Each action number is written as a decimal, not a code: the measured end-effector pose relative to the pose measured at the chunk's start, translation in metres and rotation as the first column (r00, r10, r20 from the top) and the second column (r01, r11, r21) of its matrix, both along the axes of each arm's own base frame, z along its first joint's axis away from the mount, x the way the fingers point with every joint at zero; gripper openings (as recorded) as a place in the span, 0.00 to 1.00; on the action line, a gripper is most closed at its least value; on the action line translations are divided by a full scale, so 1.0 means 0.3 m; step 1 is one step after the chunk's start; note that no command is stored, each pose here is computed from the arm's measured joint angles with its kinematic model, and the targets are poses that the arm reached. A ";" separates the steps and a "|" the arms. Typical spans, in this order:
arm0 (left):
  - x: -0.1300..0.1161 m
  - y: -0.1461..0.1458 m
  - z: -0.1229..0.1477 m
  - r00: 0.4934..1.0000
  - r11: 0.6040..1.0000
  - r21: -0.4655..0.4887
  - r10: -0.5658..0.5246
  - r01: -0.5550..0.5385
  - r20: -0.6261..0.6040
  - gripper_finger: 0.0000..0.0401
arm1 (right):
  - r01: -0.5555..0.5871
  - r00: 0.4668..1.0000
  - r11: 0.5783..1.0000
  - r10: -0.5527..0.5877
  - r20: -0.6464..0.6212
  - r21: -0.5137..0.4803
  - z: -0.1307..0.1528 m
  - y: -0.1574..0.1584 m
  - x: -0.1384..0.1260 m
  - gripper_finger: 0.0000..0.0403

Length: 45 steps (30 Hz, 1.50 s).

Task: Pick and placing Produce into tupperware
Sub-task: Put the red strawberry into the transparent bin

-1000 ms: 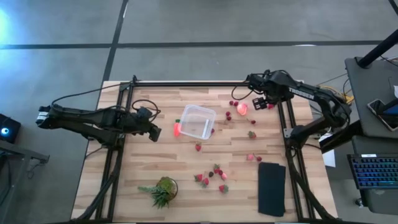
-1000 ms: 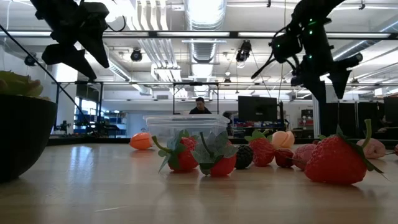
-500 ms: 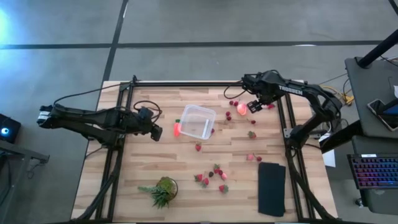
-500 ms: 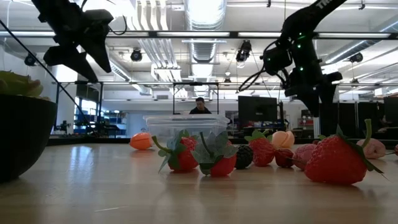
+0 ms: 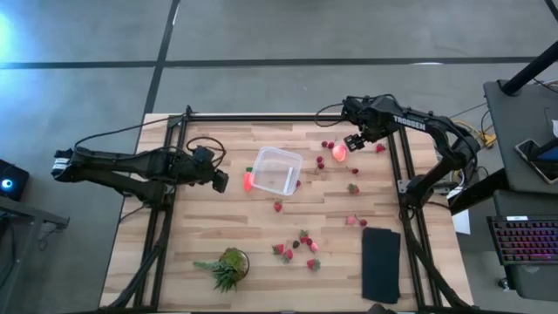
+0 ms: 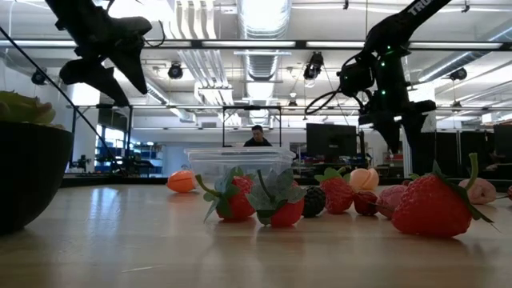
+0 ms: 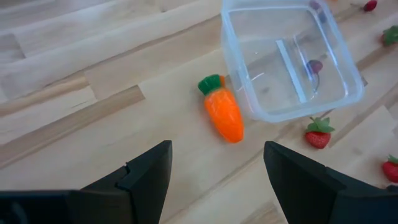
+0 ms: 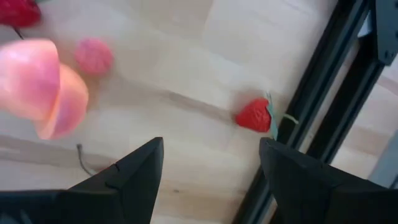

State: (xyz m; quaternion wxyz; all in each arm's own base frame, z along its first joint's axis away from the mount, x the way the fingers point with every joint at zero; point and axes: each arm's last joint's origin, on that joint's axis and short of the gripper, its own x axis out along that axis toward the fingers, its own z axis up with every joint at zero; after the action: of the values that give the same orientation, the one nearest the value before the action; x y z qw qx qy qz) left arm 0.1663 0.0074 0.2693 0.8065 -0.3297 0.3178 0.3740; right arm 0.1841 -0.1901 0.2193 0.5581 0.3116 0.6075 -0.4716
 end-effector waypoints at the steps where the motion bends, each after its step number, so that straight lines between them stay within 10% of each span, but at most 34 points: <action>1: 0.002 0.002 0.005 1.000 1.000 -0.001 0.004 -0.003 0.009 0.60 | 0.002 1.000 1.000 -0.002 0.005 -0.005 0.001 -0.002 0.000 0.64; 20: 0.120 0.028 0.052 0.928 0.987 -0.112 0.151 -0.120 0.341 0.60 | -0.050 0.999 0.991 0.051 0.001 -0.123 0.004 -0.062 -0.012 0.64; 45: 0.150 0.344 -0.076 0.998 0.999 0.011 0.049 -0.050 0.036 0.60 | 0.393 0.919 0.919 -0.392 0.038 -0.029 -0.066 -0.141 -0.114 0.64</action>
State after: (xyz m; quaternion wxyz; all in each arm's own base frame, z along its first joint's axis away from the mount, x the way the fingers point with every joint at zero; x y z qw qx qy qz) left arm 0.2112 0.1105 0.2466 0.8045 -0.3393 0.2928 0.3898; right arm 0.1500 -0.2325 0.1994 0.4673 0.4245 0.5152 -0.5796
